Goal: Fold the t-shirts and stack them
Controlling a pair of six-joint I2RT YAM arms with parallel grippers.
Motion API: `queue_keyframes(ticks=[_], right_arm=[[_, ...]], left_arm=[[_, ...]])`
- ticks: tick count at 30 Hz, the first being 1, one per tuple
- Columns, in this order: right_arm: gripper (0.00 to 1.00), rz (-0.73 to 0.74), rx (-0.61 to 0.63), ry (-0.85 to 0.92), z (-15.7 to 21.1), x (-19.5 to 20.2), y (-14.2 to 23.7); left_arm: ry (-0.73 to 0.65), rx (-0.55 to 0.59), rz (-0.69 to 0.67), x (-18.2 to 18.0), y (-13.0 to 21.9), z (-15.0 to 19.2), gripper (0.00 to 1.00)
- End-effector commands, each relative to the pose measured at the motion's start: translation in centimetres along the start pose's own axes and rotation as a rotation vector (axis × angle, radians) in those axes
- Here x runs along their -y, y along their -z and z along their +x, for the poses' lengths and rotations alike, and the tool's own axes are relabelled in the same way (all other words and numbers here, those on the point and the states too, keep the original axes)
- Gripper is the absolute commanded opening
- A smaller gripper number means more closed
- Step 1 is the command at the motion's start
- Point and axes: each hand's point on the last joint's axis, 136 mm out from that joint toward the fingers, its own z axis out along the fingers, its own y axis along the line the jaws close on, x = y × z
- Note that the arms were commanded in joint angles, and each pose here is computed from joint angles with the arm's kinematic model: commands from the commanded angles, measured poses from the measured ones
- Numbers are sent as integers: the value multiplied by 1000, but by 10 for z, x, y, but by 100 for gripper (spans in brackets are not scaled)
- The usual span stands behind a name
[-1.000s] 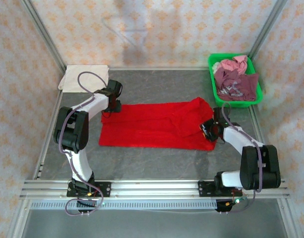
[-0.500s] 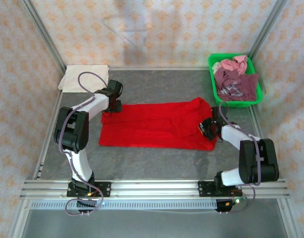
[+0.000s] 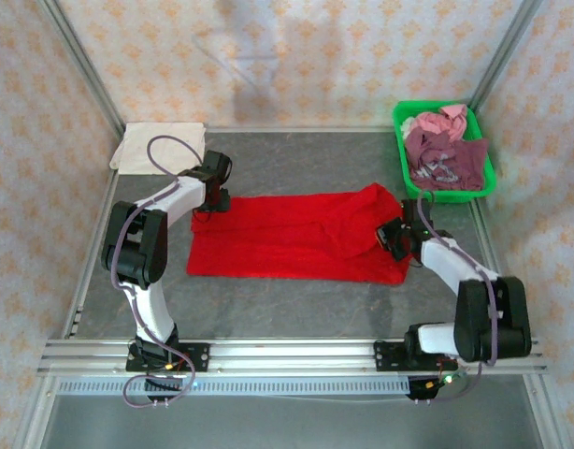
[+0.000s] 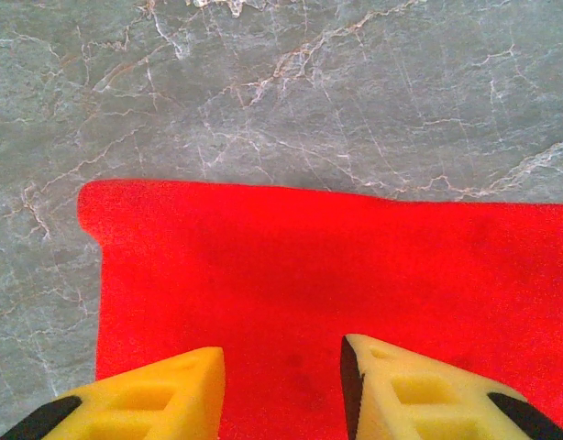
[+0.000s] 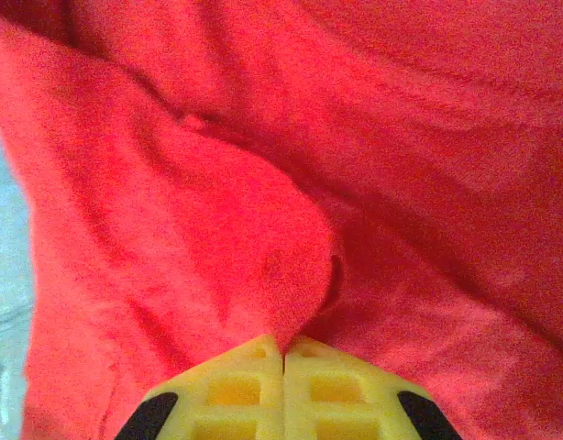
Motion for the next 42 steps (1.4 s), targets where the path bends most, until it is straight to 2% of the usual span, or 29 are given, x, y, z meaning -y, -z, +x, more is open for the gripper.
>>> queue_keyframes(ticks=[1,15,20,26,29,32,36,39,42], right_arm=[[0,-5,9,-23,4,-4,19],[0,21,-1,-113,38,18,65],[0,24,-23,-158,50,31,65],[0,26,14,-157,49,32,79],[0,47,-7,-168,55,42,73],[0,117,-1,-176,58,69,59],[1,142,-23,-217,67,94,40],[16,171,0,-187,64,100,42],[26,172,75,-91,47,85,59]], left_arm=[[9,23,26,7,6,-3,38],[18,20,41,11,0,-3,38],[16,15,44,12,-2,-2,38],[15,17,44,12,-3,-3,39],[16,17,48,13,-3,-3,39],[19,19,49,13,-3,-3,39],[15,13,45,12,-4,-2,39],[15,11,43,12,-4,-1,39],[22,8,49,13,-5,-1,39]])
